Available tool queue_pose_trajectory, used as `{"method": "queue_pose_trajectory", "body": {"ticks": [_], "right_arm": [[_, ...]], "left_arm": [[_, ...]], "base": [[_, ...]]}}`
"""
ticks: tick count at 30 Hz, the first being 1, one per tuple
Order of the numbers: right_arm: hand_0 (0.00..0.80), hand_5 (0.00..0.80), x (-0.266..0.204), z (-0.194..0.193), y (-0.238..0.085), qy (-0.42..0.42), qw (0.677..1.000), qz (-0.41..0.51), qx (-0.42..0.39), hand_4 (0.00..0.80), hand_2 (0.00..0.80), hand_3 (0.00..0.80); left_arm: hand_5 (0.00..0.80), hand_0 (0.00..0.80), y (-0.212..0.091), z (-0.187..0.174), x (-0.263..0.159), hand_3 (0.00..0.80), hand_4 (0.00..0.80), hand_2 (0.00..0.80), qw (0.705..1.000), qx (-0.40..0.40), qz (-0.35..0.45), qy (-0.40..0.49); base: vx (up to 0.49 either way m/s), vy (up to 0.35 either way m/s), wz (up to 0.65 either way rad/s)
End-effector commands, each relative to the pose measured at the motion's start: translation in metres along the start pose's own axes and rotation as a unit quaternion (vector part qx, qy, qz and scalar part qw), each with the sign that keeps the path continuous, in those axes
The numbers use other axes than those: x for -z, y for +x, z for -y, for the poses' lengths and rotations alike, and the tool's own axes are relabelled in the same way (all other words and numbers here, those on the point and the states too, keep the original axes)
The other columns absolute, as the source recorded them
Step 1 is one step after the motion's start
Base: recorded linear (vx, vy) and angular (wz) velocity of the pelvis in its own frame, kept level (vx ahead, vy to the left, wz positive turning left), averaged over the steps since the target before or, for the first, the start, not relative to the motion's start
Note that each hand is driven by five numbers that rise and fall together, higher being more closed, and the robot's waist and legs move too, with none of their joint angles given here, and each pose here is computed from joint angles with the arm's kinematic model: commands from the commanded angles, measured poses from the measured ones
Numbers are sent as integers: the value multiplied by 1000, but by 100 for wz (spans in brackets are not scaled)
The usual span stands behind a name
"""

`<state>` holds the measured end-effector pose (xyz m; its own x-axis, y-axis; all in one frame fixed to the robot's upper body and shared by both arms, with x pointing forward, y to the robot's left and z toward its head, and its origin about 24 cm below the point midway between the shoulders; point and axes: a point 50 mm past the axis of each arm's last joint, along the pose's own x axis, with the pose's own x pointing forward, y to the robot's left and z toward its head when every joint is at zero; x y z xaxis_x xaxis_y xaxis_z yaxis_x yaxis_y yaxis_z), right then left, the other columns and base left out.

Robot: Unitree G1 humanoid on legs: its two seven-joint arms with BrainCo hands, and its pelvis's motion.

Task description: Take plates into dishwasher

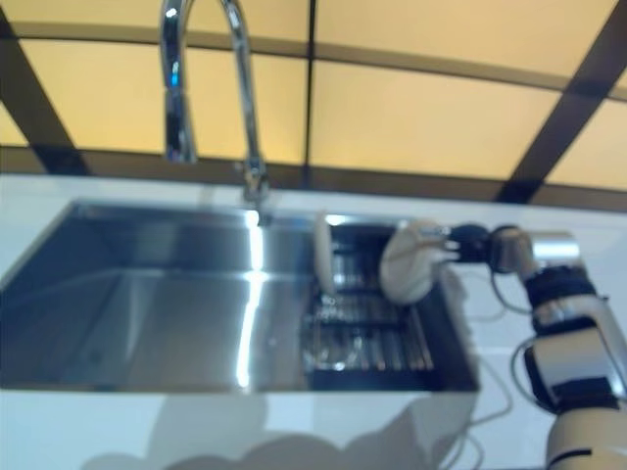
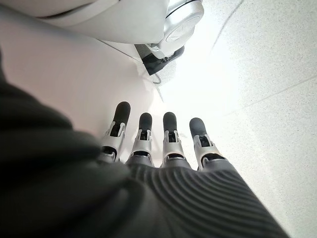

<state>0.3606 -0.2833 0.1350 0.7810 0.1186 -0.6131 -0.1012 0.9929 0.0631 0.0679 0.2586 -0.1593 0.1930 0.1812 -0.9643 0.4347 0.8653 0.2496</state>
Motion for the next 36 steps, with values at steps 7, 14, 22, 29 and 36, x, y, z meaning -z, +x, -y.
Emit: {"method": "queue_pose_trajectory", "body": {"ticks": [7, 14, 22, 29, 36], "right_arm": [[0, 0, -39, -18, -6, -22, 999, 45, 8, 0, 0, 0], [0, 0, -41, -20, -2, 5, 998, 59, 35, 0, 0, 0], [50, 50, -45, -21, -1, 31, 995, 71, 57, 50, 50, 50], [521, 521, -45, -19, 1, 45, 992, 77, 85, 521, 521, 521], [800, 800, -49, -20, 1, 46, 991, 85, 96, 800, 800, 800]], "left_arm": [[0, 0, 0, -4, -51, 0, 0, 0, 997, 1, 75, 31], [0, 0, 0, -3, -53, 0, 0, 0, 997, 1, 75, 31], [0, 0, 0, -2, -56, 0, 0, 0, 996, 2, 79, 32], [0, 0, 0, -1, -57, 0, 0, 0, 996, 3, 79, 32], [0, 0, 0, 0, -58, 0, 0, 0, 996, 2, 80, 29]], "base": [[0, 0, 0], [0, 0, 0], [0, 0, 0], [-5, 0, 5], [0, 0, 0]]}}
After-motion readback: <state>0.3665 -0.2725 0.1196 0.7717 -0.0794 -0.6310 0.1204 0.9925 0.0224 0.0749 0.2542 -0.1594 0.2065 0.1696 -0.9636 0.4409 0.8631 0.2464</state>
